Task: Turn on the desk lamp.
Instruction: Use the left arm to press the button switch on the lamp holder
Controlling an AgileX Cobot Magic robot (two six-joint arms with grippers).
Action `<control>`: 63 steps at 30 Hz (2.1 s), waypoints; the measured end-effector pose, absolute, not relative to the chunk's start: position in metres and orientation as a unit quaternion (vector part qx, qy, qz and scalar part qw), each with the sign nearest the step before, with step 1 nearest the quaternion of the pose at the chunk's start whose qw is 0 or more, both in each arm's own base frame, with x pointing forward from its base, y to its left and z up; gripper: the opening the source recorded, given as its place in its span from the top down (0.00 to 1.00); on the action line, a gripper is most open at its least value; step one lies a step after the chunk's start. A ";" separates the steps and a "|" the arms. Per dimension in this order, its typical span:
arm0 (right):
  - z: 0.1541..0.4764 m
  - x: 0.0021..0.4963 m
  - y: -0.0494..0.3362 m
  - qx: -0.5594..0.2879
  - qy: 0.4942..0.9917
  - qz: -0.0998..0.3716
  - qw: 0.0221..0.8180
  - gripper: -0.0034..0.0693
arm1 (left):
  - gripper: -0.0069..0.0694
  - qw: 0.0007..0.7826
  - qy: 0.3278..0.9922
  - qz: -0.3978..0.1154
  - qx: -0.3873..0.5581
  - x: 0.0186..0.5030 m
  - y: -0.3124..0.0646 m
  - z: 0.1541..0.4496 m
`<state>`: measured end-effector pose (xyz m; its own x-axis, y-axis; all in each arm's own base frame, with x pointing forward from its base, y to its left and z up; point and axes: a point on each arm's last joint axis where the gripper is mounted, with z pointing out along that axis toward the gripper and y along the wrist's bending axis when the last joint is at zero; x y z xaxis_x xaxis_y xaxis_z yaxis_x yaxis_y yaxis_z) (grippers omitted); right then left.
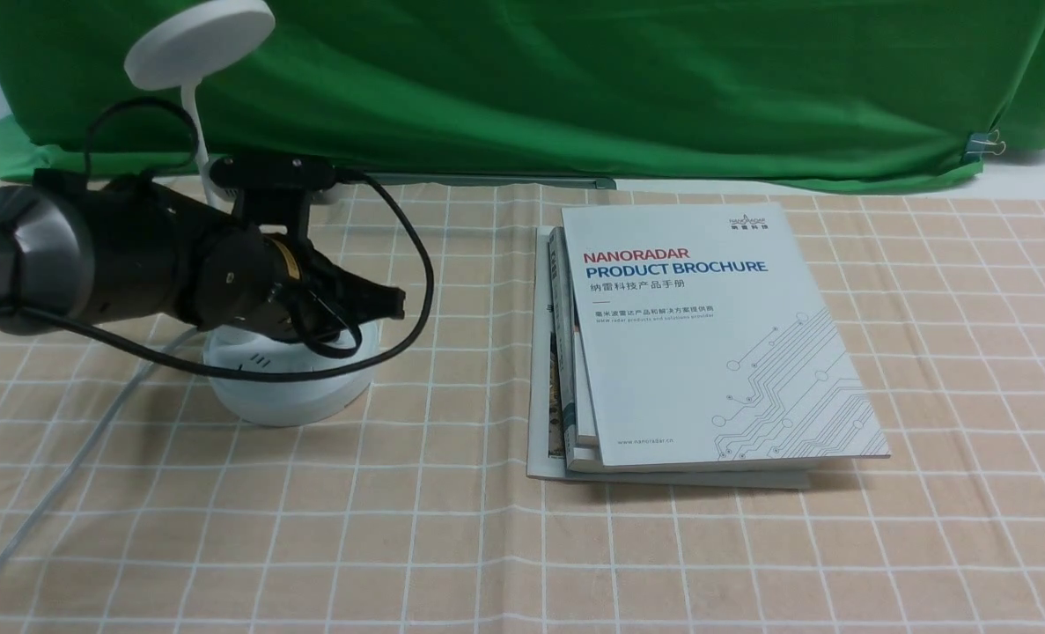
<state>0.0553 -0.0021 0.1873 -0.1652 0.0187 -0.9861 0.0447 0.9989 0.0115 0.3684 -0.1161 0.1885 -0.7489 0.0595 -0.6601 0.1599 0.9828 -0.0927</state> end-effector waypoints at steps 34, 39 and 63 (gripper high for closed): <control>0.187 0.055 -0.002 0.021 0.763 -0.010 0.645 0.62 | 0.91 0.334 0.939 -0.071 0.045 0.373 -0.114 0.176; 0.187 0.055 -0.002 0.021 0.763 -0.010 0.645 0.62 | 0.91 0.343 0.935 -0.068 0.054 0.370 -0.113 0.188; 0.187 0.055 -0.002 0.021 0.763 -0.010 0.645 0.62 | 0.91 0.306 0.949 -0.071 0.038 0.370 -0.114 0.171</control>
<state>0.0553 -0.0021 0.1872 -0.1658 0.0187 -0.9860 0.0447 0.9989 0.0115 0.3696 -0.1139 0.1708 -0.8094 0.0281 -0.5866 0.1146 0.9872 -0.1108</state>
